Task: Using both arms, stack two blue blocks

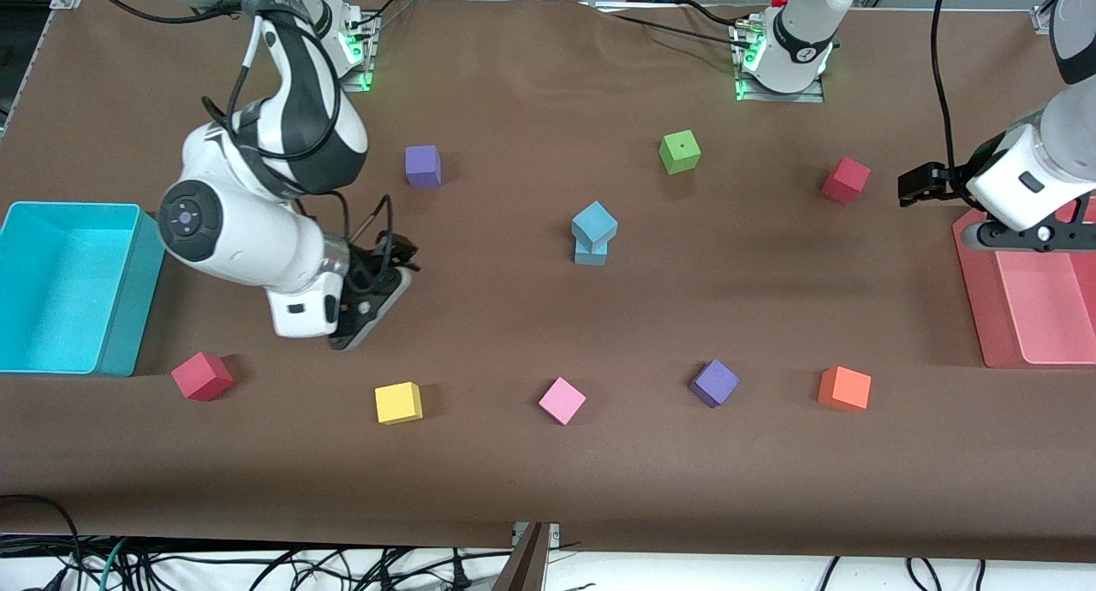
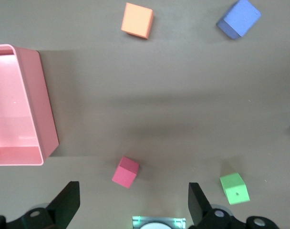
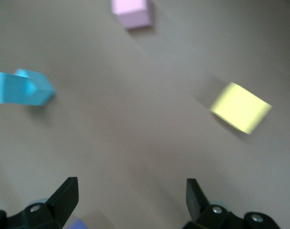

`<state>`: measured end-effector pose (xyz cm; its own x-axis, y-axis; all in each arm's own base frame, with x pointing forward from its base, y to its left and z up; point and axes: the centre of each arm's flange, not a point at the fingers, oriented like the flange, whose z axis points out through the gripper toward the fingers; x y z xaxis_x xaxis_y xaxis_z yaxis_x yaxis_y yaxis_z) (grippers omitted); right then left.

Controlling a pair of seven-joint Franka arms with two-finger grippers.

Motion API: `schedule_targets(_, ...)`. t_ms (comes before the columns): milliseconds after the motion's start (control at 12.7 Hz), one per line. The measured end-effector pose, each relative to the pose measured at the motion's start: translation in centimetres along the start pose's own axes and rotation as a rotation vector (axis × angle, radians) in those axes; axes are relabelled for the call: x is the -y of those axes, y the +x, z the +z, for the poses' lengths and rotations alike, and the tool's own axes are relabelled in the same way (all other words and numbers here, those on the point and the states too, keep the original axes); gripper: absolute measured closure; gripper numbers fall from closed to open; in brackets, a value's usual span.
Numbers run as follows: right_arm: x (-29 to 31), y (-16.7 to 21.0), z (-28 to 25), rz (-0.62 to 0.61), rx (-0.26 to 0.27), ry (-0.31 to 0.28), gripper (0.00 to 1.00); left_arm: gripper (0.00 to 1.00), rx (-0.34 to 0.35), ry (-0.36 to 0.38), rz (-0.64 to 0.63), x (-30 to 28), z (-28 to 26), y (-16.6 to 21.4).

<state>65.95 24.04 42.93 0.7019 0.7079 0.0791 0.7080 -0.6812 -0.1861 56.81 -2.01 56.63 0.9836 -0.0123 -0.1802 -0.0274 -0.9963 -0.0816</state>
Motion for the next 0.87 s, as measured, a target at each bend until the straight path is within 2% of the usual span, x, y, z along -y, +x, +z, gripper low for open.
schedule_targets(236, -5.6, -2.7, -0.6, 0.083, 0.015, -0.048, 0.00, 0.00, -0.028, -0.002, -0.007, 0.4, 0.5, -1.9)
schedule_targets(393, -10.8, -6.0, -1.6, 0.168, 0.011, -0.067, 0.00, 0.00, -0.040, -0.004, -0.013, 0.8, 0.2, -2.2)
schedule_targets(551, -16.7, -10.9, -4.6, 0.268, -0.019, -0.099, 0.00, 0.00, -0.050, -0.011, -0.025, 1.3, 0.0, -2.3)
schedule_targets(708, -20.0, -15.4, -8.9, 0.331, -0.068, -0.119, 0.00, 0.00, -0.058, -0.021, -0.019, 0.9, -0.4, -2.5)
schedule_targets(865, -19.6, -18.0, -13.1, 0.320, -0.050, -0.180, 0.00, 0.00, -0.061, -0.020, -0.010, 0.4, -0.5, -2.5)
